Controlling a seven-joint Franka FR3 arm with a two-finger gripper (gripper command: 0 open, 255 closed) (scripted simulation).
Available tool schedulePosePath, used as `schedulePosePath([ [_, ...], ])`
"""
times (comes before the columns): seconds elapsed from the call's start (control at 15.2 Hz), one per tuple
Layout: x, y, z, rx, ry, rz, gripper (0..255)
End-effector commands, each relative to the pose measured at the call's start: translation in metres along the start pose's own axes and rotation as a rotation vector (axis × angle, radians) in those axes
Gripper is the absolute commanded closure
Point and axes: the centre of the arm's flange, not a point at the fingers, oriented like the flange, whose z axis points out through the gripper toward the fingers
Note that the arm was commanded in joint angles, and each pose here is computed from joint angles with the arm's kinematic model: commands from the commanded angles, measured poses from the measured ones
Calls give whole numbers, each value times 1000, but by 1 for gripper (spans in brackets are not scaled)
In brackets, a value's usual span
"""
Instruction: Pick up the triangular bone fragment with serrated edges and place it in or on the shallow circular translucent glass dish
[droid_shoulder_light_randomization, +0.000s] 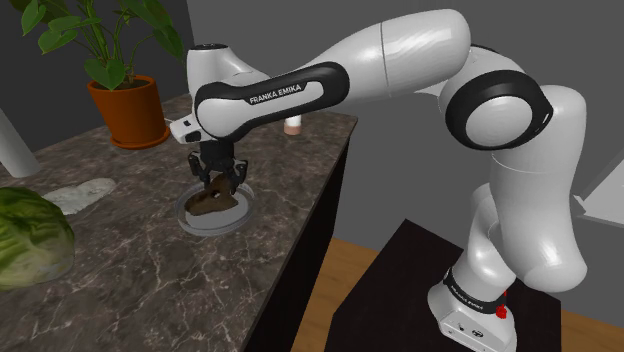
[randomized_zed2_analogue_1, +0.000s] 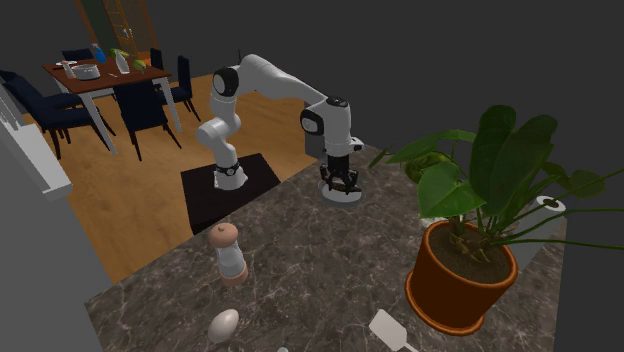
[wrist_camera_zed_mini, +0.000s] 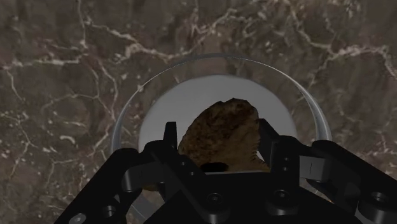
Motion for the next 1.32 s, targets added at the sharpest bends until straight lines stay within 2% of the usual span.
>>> schedulePosePath([
  [0.0,0,0,0,0,0,0,255],
  [0.13,0,0,0,0,0,0,255],
  [0.2,0,0,0,0,0,0,0],
  [0.53,0,0,0,0,0,0,0],
  [0.79,0,0,-50,0,0,0,0],
  [1.25,0,0,-50,0,0,0,0],
])
